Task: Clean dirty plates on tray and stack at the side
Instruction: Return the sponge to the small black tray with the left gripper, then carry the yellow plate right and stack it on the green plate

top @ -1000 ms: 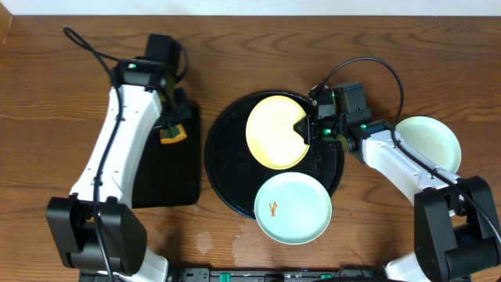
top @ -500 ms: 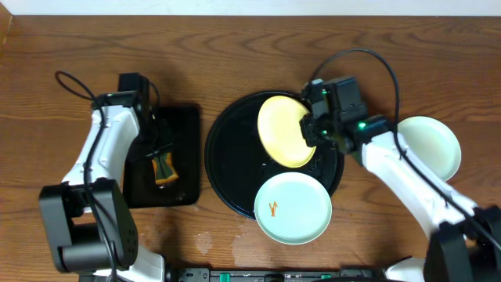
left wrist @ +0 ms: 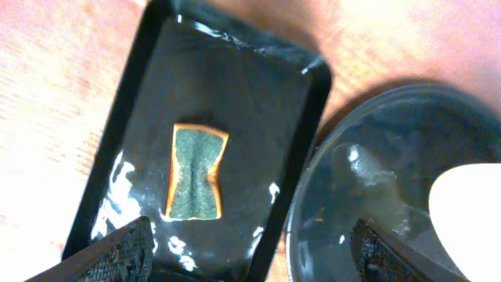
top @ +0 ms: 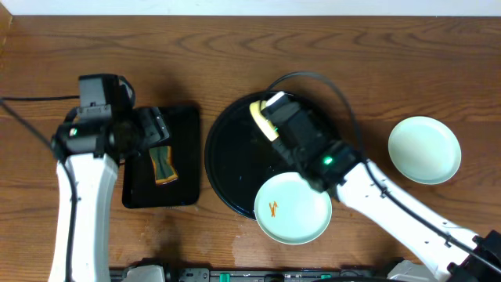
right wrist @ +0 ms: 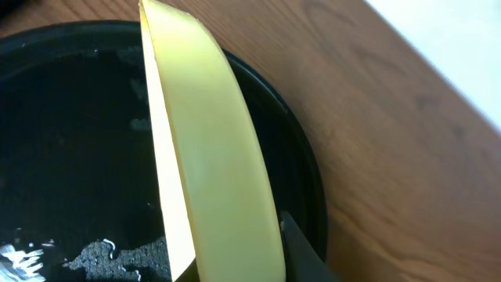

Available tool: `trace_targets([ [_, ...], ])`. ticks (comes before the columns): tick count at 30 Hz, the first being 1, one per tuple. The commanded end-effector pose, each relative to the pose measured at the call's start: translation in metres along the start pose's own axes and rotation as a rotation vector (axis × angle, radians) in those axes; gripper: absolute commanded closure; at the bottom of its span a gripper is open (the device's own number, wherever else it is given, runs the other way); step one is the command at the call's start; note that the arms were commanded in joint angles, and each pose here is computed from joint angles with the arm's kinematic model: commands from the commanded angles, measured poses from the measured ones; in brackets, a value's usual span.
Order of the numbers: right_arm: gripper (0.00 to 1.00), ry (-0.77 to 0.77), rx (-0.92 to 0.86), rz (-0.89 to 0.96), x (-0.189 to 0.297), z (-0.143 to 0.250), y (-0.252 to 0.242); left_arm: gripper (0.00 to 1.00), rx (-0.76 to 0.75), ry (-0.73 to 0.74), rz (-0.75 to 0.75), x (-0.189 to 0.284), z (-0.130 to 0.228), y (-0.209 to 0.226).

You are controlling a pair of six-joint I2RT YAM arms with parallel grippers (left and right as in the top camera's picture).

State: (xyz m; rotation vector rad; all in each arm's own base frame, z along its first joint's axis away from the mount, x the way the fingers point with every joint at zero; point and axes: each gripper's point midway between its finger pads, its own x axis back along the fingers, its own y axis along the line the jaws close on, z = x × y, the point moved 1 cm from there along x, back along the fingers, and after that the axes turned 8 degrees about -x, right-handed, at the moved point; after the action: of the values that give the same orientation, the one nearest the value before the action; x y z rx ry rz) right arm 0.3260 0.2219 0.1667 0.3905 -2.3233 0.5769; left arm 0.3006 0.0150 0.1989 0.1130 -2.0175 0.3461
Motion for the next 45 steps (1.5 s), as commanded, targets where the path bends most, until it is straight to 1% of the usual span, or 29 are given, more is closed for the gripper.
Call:
trace_targets([
  [1, 0.99, -0.06, 0.036, 0.148, 0.018, -0.015, -0.012, 0.18, -0.003, -0.054, 0.014, 0.018, -0.006, -0.003],
  [7, 0.99, -0.105, 0.051, 0.16, 0.033, -0.023, -0.004, 0.18, -0.002, -0.051, 0.013, 0.02, -0.003, -0.003],
  [16, 0.99, -0.19, -0.002, 0.149, 0.059, -0.039, -0.015, 0.18, -0.002, -0.046, 0.013, 0.02, -0.002, -0.003],
  [30, 0.99, -0.195, -0.009, 0.148, 0.061, -0.04, -0.016, 0.17, -0.001, -0.039, 0.011, 0.02, 0.0, -0.002],
  [33, 0.99, -0.194, -0.039, 0.15, 0.06, -0.04, -0.018, 0.17, -0.001, -0.039, 0.011, 0.02, 0.0, -0.002],
  [36, 0.99, -0.185, -0.086, 0.134, 0.056, -0.038, -0.021, 0.17, -0.001, -0.039, 0.011, 0.02, 0.0, -0.002],
  [39, 0.99, -0.156, -0.171, 0.06, 0.048, -0.033, -0.022, 0.17, -0.001, -0.039, 0.011, 0.02, 0.0, -0.002],
  [42, 0.99, -0.087, -0.34, -0.033, 0.035, -0.021, -0.033, 0.17, -0.001, -0.039, 0.011, 0.02, 0.0, -0.002],
  [45, 0.99, -0.011, -0.543, -0.09, 0.024, -0.006, -0.06, 0.17, -0.001, -0.039, 0.011, 0.02, 0.0, -0.002],
])
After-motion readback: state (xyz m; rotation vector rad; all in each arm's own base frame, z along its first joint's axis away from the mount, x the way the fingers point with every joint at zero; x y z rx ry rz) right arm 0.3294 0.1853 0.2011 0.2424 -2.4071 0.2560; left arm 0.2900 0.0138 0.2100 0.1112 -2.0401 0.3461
